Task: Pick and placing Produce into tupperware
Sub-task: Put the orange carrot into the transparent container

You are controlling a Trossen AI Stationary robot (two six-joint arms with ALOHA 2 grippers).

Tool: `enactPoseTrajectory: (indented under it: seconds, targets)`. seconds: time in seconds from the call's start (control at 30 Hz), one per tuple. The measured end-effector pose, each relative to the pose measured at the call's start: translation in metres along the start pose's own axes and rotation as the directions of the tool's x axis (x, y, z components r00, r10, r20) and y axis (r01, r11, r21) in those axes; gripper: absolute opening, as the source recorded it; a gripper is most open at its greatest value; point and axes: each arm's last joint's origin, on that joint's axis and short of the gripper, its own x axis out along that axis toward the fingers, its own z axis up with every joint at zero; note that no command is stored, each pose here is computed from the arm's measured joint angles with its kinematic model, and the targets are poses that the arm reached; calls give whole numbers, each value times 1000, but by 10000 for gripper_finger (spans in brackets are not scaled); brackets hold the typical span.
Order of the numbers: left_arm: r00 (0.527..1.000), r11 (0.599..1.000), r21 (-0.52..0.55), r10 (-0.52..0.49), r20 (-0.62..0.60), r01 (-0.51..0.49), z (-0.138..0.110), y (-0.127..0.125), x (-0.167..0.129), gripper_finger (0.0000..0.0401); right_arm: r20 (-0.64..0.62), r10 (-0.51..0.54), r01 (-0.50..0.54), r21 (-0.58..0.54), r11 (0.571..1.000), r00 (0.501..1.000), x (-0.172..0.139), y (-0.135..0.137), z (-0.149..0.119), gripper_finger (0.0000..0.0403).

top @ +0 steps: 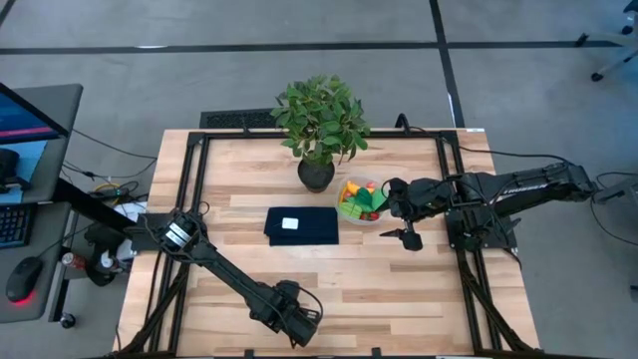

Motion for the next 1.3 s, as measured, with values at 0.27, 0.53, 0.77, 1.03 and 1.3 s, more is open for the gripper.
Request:
enactPoseTrajectory:
  seconds: [0.27, 0.53, 0.77, 1.03, 1.3]
  targets:
    - [1000, 1000, 10, -1, 0, 1, 0, 0, 0, 182, 0, 0, 0, 0, 1000, 1000, 0, 0, 0, 315]
    - [1000, 1000, 10, -1, 1, 1, 0, 0, 0, 181, 0, 0, 0, 0, 1000, 1000, 0, 0, 0, 315]
    - [1000, 1000, 20, -1, 1, 1, 0, 0, 0, 181, 0, 0, 0, -1, 1000, 1000, 0, 0, 0, 315]
    - [1000, 999, 46, -2, 3, 2, 5, -3, -2, 181, 0, 0, 0, -1, 1000, 1000, 0, 0, 0, 315]
    - [1000, 992, 128, 4, 19, -7, 26, -10, -4, 181, 0, 0, 0, 12, 1000, 1000, 0, 0, 0, 315]
